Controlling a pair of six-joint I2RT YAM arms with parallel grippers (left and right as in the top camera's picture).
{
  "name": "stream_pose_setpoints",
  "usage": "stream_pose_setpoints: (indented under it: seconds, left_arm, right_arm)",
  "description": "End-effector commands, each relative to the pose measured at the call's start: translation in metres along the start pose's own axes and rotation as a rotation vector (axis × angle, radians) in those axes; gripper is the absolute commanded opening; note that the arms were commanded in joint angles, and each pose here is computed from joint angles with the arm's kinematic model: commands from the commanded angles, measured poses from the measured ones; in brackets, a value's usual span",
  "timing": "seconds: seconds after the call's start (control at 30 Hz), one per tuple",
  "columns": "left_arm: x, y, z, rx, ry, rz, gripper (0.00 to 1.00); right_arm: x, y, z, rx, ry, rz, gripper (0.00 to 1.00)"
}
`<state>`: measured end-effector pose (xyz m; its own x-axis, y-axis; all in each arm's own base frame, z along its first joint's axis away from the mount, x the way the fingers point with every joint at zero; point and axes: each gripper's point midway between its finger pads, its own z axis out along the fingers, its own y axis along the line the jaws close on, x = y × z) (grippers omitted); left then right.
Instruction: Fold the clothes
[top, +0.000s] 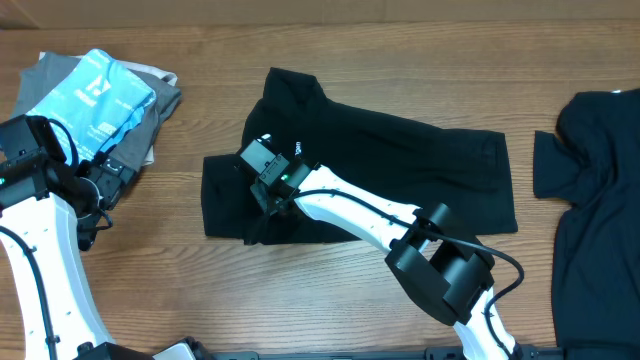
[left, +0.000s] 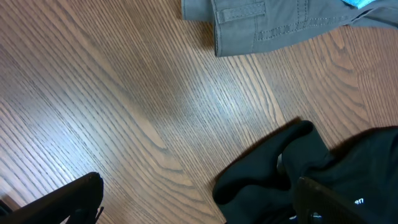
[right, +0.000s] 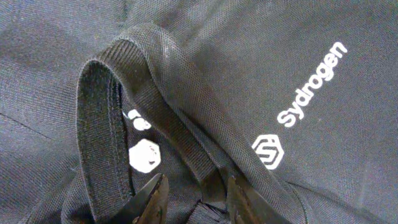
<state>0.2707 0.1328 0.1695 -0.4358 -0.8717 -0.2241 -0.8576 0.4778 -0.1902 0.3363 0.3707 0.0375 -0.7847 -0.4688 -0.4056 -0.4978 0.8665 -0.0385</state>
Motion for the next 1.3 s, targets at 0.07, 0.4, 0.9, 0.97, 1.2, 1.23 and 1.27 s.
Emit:
stream_pose_setpoints:
  seconds: [0.07,0.4,0.9,0.97,1.2,1.23,1.27]
  left_arm:
    - [-0.001,-0.002,0.000,0.004,0.002,0.020,1.00]
    - [-0.001,-0.002,0.000,0.004,0.002,0.020,1.00]
    - [-0.001,-0.002,0.000,0.004,0.002,0.020,1.00]
    - [-0.001,-0.002,0.000,0.004,0.002,0.020,1.00]
    - [-0.001,-0.002,0.000,0.004,0.002,0.020,1.00]
    - [-0.001,-0.002,0.000,0.004,0.002,0.020,1.00]
    - [-0.001,-0.002,0.000,0.004,0.002,0.020,1.00]
  right_arm:
    - [0.001,-0.006,0.005,0.022,0.002,0.008,0.36]
    - [0.000,-0.005,0.005,0.020,-0.002,0.008,0.36]
    - [0.000,-0.006,0.008,0.019,-0.010,0.013,0.36]
    - [0.000,-0.007,0.009,0.020,-0.009,0.014,0.36]
    - [-0.003,-0.017,0.011,0.028,-0.011,0.034,0.36]
    - [-0.003,-0.018,0.011,0.029,-0.010,0.035,0.36]
    - [-0.003,-0.019,0.011,0.029,-0.009,0.037,0.36]
